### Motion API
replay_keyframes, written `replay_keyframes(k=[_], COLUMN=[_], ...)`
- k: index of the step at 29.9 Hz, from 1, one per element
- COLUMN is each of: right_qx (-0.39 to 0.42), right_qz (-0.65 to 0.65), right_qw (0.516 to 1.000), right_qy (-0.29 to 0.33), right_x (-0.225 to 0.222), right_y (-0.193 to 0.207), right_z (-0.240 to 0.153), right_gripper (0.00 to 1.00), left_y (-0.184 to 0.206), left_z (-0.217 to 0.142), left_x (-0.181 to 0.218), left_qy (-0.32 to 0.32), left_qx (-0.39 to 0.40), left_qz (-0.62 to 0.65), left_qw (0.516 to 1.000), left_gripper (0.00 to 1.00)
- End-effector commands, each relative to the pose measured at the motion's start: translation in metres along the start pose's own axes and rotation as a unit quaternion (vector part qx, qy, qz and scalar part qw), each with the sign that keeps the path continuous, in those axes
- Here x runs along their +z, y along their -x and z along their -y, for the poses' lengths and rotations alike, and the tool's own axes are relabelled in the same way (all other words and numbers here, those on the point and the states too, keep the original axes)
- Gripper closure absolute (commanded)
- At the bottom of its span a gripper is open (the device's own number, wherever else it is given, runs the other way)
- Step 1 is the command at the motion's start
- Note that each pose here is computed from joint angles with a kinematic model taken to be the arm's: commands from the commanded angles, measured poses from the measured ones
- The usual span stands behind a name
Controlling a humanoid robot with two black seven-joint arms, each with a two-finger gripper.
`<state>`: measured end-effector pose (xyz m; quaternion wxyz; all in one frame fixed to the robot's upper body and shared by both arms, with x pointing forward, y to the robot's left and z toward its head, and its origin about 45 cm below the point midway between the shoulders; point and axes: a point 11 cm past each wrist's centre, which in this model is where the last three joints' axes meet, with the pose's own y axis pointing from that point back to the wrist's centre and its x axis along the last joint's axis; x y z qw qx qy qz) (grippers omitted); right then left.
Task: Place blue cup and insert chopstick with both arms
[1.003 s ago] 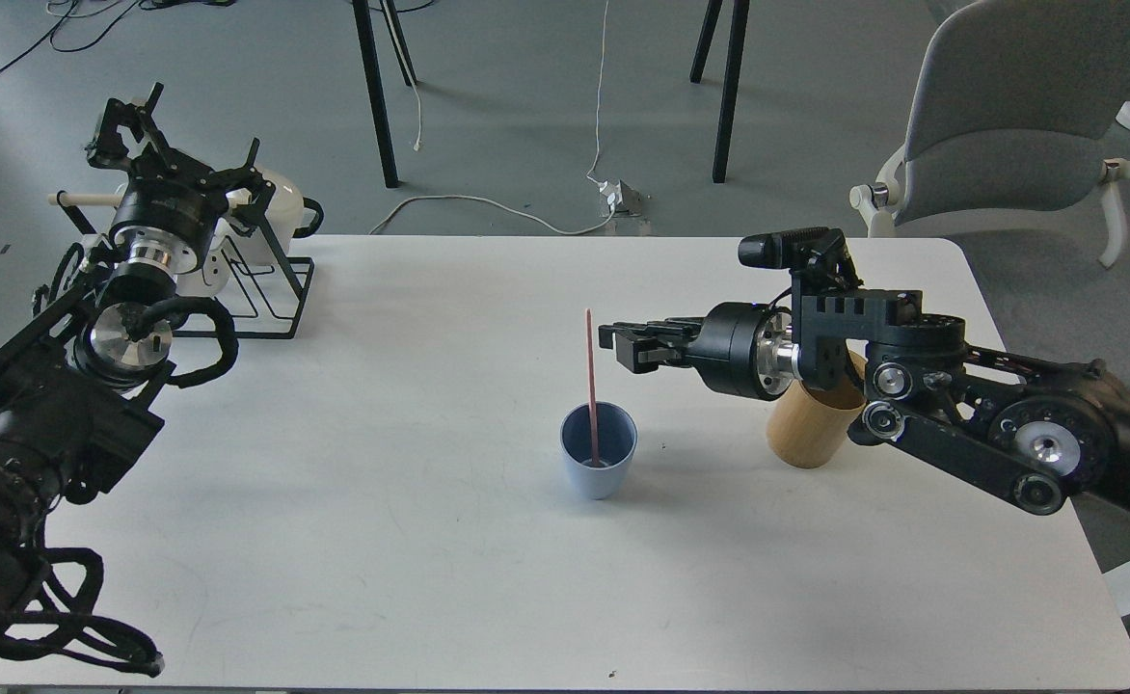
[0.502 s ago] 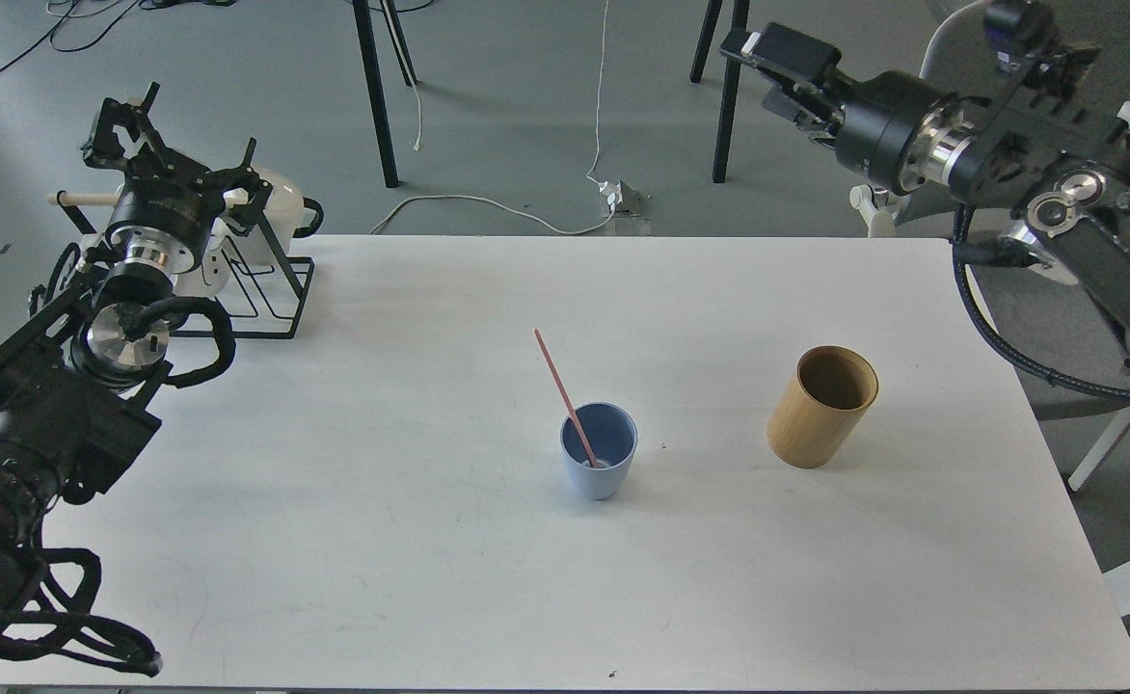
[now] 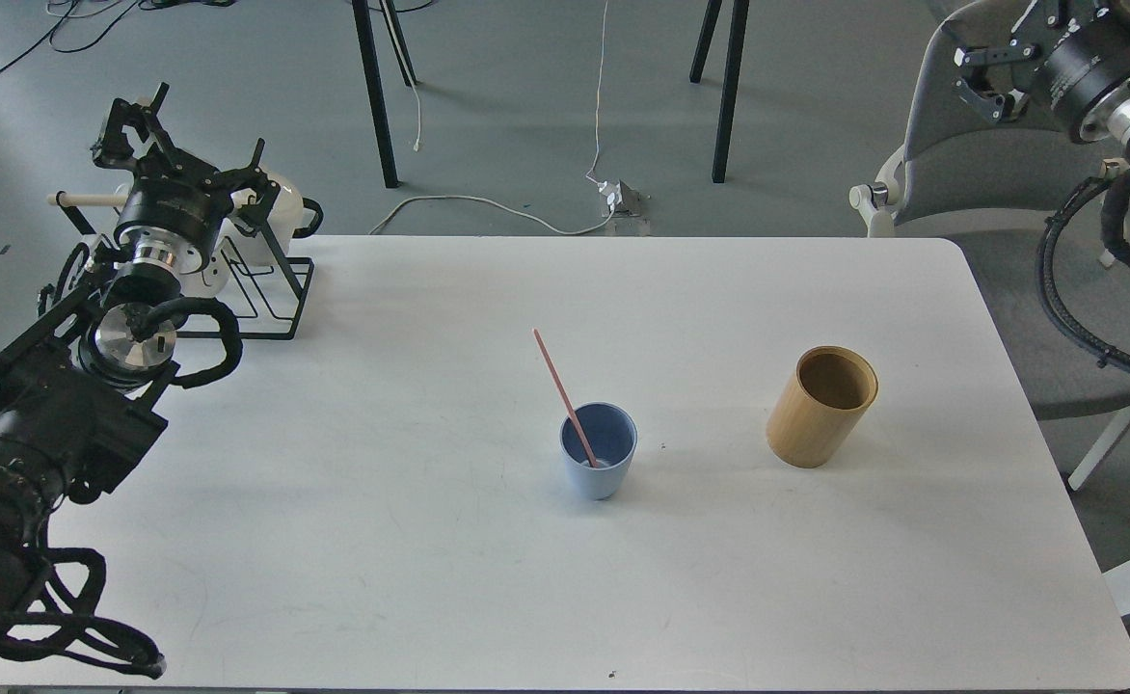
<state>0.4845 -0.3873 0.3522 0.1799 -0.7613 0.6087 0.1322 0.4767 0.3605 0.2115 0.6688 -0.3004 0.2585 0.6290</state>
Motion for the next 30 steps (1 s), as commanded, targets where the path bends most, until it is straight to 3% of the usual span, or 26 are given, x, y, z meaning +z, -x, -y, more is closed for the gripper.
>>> replay_keyframes(k=[1, 11, 20, 30], right_qx=[0.028, 0.045, 0.032, 0.035], right_qz=[0.104, 0.196, 0.235, 0.258], right_qw=[0.994, 0.979, 0.971, 0.964], right_qy=[-0.022, -0.030, -0.011, -0.044], right_x=[0.005, 0.052, 0.089, 0.082], right_y=[-0.020, -0.058, -0.037, -0.037], right_z=[-0.008, -0.026, -0.018, -0.017], right_gripper=[0.00, 0.00, 0.00, 0.00], left_y=[0.000, 0.012, 0.025, 0.034], left_z=[0.000, 0.004, 0.007, 0.010], left_x=[0.001, -0.006, -0.005, -0.004], left_qy=[0.002, 0.001, 0.018, 0.019], left_qx=[0.000, -0.015, -0.034, -0.046], left_qz=[-0.002, -0.012, -0.022, -0.025], left_qw=[1.000, 1.000, 0.999, 0.998], left_gripper=[0.01, 0.01, 0.01, 0.01])
